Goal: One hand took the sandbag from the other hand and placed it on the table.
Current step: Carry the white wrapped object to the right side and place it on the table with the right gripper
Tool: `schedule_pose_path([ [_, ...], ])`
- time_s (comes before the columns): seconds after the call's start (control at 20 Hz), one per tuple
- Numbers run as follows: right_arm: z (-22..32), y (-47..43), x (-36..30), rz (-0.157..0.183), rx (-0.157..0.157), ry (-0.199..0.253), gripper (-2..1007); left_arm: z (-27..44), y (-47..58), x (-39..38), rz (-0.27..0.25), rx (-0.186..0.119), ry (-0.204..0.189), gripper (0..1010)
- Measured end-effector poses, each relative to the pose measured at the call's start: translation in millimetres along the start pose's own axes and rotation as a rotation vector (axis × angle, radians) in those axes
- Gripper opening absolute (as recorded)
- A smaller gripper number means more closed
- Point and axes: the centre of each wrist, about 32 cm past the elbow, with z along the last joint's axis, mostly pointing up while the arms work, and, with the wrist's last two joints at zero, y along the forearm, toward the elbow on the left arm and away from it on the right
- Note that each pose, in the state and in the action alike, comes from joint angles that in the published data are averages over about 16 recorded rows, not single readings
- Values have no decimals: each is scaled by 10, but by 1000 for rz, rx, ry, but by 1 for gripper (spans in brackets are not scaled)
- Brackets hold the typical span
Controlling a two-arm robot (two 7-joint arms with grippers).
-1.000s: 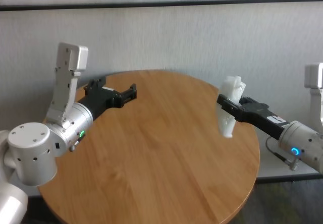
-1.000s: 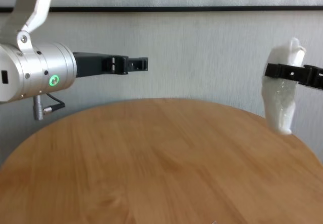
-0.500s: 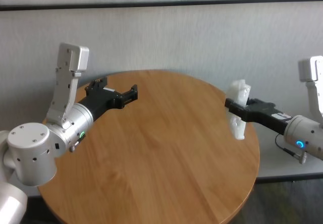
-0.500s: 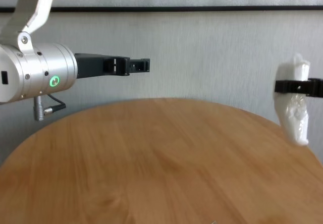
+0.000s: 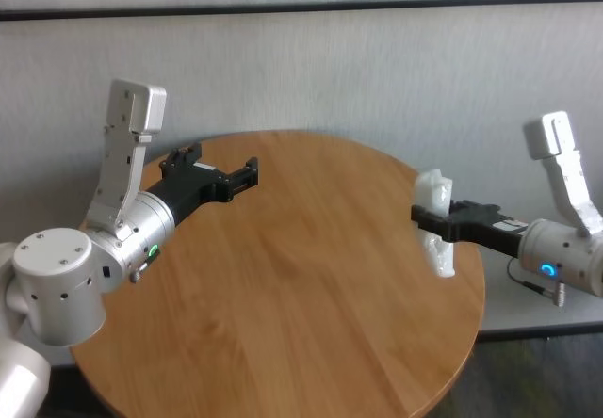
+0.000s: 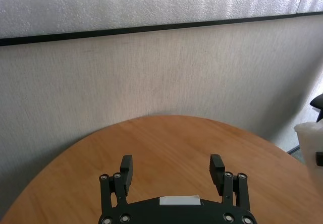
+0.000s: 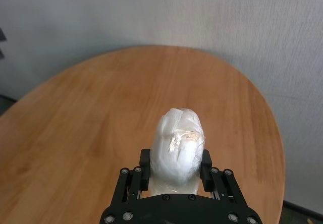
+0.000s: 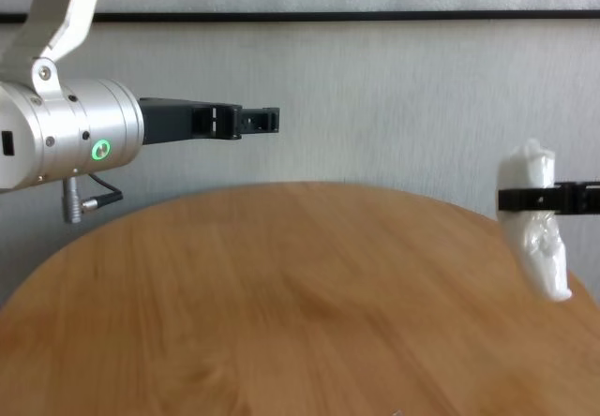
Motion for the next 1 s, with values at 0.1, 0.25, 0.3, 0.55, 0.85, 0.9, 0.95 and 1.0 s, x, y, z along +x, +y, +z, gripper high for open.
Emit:
schedule_pose_path([
  [0.1,5,43,14,0,-20,-9,561,1,0,0,-1,0,0,1000],
  [0.25,14,111,36,-2,-47,-21,561,1,0,1,-2,-1,0,1000],
  [0.3,16,133,43,-4,-55,-23,561,2,0,1,-2,-1,0,1000],
  [0.55,29,235,76,-16,-82,-29,561,3,0,1,-4,-2,1,1000],
  [0.85,32,317,121,-33,-107,-31,561,5,0,0,-5,-3,1,1000],
  [0.9,32,327,128,-36,-110,-31,561,5,0,1,-5,-3,0,1000],
  [0.95,31,335,133,-39,-113,-31,561,5,0,1,-5,-3,0,1000],
  [1.0,31,342,138,-41,-116,-31,561,6,0,1,-5,-3,0,1000],
])
